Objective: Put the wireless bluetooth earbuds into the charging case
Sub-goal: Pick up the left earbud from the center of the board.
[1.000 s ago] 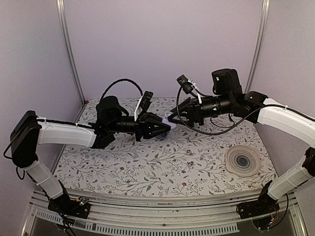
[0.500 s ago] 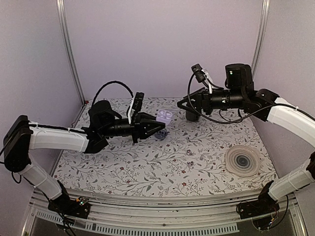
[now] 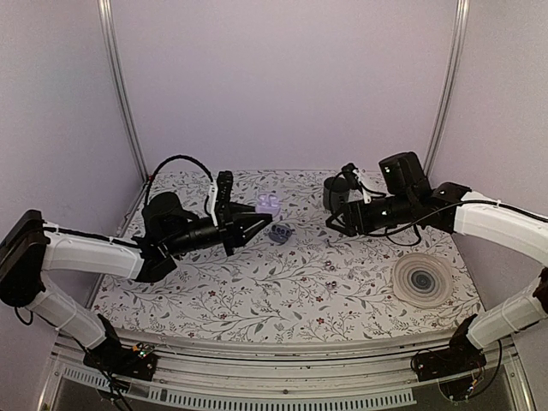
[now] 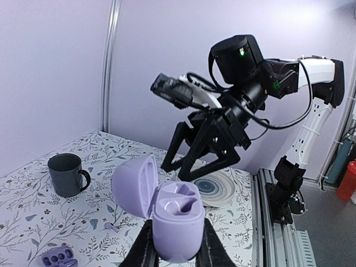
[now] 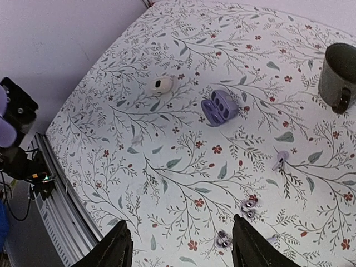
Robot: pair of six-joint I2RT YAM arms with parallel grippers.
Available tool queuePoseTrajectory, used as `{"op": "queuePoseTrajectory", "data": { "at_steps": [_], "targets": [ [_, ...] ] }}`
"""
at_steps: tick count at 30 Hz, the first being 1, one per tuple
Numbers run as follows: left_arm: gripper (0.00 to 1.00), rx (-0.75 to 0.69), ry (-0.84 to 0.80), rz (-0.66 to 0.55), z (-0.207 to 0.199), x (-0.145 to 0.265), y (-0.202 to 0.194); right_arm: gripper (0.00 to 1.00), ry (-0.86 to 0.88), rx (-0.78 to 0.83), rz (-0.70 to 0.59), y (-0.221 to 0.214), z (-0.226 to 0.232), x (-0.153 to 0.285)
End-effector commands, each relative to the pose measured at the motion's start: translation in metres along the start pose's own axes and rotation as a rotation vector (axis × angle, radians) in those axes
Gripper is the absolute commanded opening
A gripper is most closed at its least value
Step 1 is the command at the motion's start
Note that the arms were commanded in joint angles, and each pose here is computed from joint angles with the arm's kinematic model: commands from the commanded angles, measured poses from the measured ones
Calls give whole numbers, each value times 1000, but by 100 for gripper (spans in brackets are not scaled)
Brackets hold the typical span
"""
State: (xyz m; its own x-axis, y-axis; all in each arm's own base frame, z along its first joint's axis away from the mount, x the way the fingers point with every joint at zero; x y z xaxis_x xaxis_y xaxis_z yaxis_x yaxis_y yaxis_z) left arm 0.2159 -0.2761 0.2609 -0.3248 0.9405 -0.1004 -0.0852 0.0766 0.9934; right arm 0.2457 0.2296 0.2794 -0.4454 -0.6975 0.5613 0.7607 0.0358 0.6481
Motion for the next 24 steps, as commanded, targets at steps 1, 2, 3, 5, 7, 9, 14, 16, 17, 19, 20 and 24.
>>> {"op": "queuePoseTrajectory", "data": {
  "at_steps": [1,2,3,5,7,9,14,16,17,19,20,24],
  "targets": [
    [0,-49,50,-50,4,4,8,60,-142,-110,84,-32,-29,-14],
    [0,-50,52,-51,4,4,7,58,-164,-125,100,-38,-35,-17],
    [0,-51,51,-54,3,4,7,57,-190,-142,117,-44,-40,-20],
    [0,-50,49,-54,4,4,6,53,-241,-172,157,-55,-50,-27],
    [0,-51,46,-54,3,4,6,49,-299,-194,183,-65,-60,-31],
    [0,-53,52,-49,4,5,6,45,-357,-225,206,-75,-69,-33],
    [0,-58,59,-46,4,9,5,42,-391,-260,196,-78,-75,-42],
    [0,-57,63,-49,5,9,6,42,-390,-247,179,-70,-76,-52],
    [0,-58,64,-52,6,9,7,42,-396,-242,180,-66,-76,-58],
    [0,-58,67,-51,7,10,8,41,-413,-228,197,-58,-80,-74],
    [0,-58,69,-48,7,10,9,40,-421,-232,205,-56,-83,-79],
    [0,-60,85,-33,6,15,10,40,-471,-240,220,-56,-90,-83]
  ]
}}
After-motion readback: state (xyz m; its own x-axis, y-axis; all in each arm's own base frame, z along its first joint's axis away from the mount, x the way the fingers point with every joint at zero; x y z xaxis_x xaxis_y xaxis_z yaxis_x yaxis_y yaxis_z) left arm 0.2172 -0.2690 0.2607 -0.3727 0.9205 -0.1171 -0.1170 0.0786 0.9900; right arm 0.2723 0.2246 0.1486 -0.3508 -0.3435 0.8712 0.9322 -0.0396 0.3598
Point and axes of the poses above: each gripper's point midway between its finger pads, its own x axis back along the fingers, its own z axis along the line the jaws close on, y = z × x, the point moved 9 cm from there along x, back along the fingers, and after that the axes turned 12 degrees about -x, right-handed, at the moved point
